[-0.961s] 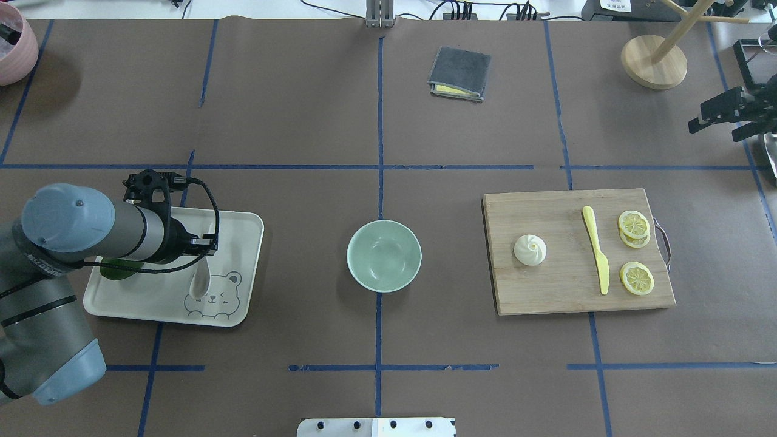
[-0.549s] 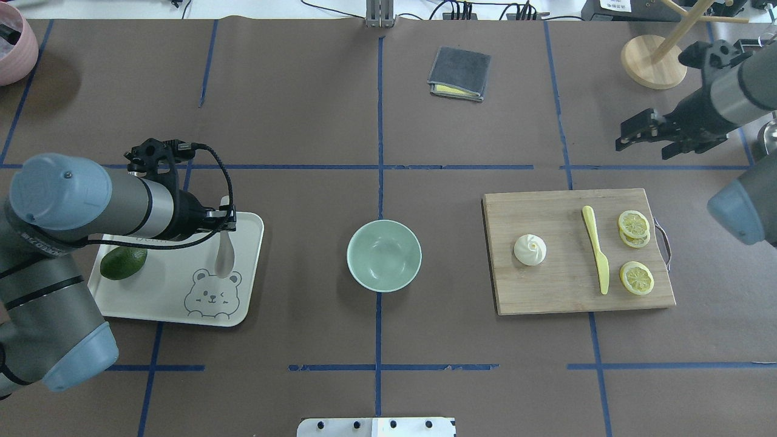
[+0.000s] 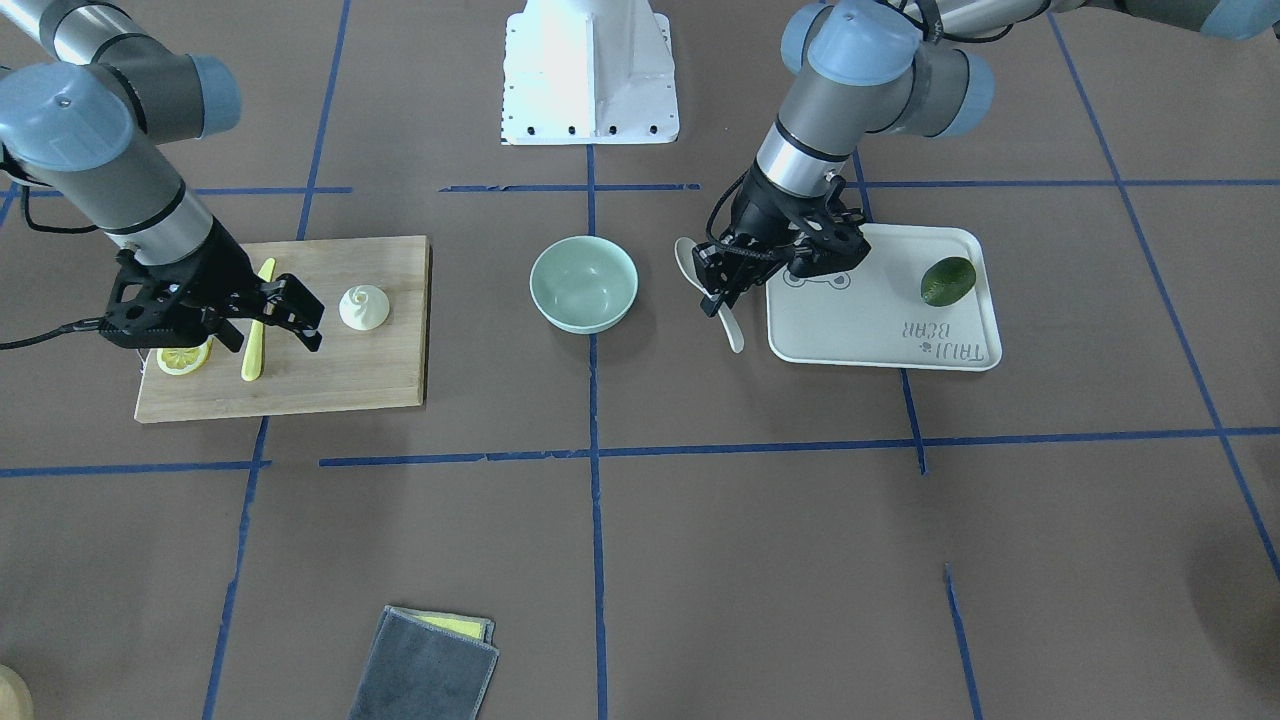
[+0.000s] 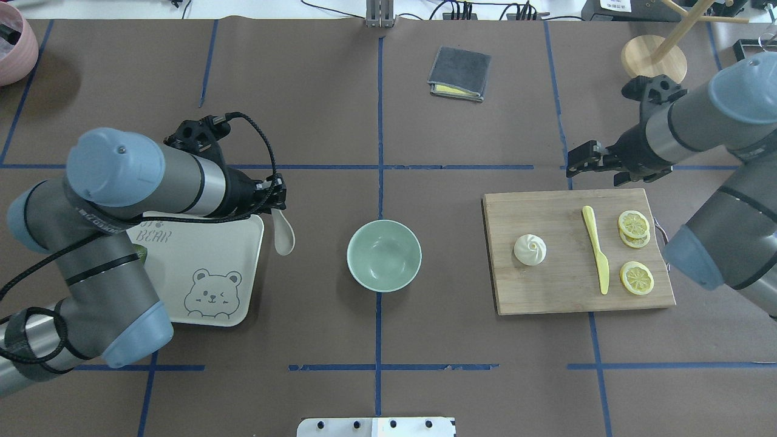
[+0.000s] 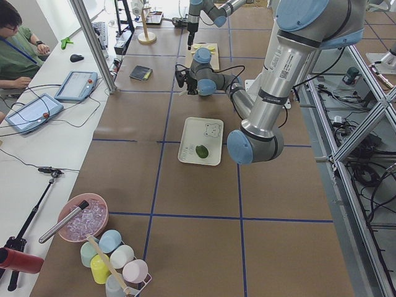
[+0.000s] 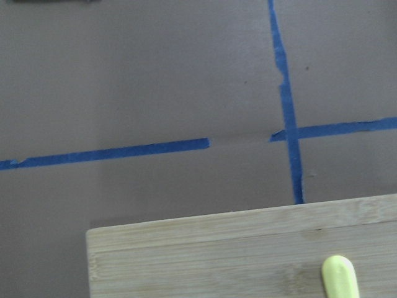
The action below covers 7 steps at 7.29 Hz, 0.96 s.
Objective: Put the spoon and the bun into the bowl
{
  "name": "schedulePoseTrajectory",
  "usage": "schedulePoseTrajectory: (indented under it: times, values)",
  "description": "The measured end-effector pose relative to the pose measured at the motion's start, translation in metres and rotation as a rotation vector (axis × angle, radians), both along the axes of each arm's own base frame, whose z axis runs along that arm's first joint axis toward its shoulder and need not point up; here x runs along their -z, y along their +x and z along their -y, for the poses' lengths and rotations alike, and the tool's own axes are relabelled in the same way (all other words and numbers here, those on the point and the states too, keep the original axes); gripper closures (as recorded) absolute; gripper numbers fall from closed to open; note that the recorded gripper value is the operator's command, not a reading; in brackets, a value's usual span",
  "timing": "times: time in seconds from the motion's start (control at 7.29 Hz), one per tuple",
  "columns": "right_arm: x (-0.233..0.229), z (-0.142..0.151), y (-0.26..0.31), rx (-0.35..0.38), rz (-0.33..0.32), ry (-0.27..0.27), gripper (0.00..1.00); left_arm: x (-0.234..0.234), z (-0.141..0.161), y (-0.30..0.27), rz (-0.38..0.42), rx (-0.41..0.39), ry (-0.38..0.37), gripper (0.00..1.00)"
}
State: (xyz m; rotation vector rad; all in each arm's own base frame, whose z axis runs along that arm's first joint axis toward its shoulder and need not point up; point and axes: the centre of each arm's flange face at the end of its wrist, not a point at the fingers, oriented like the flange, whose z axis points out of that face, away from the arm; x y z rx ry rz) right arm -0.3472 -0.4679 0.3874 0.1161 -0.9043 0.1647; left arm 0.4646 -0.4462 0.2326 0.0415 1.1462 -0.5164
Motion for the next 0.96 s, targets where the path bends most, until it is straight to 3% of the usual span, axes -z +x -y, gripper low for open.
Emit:
schedulePoseTrajectory:
  times: [0.41,0.82,0.96]
  values:
    - [0.006,-0.042,-0.062,0.016,-0.037,0.034,0.0,0.02,0.01,0.026,-0.049,0.042,-0.029,1.0]
    - [-0.005,-0.061,-0.076,0.047,-0.062,0.023,0.01,0.03,0.014,0.036,-0.066,0.051,-0.047,1.0]
    - [-0.008,-0.066,-0.079,0.058,-0.064,0.019,0.07,0.032,0.017,0.045,-0.072,0.057,-0.062,1.0]
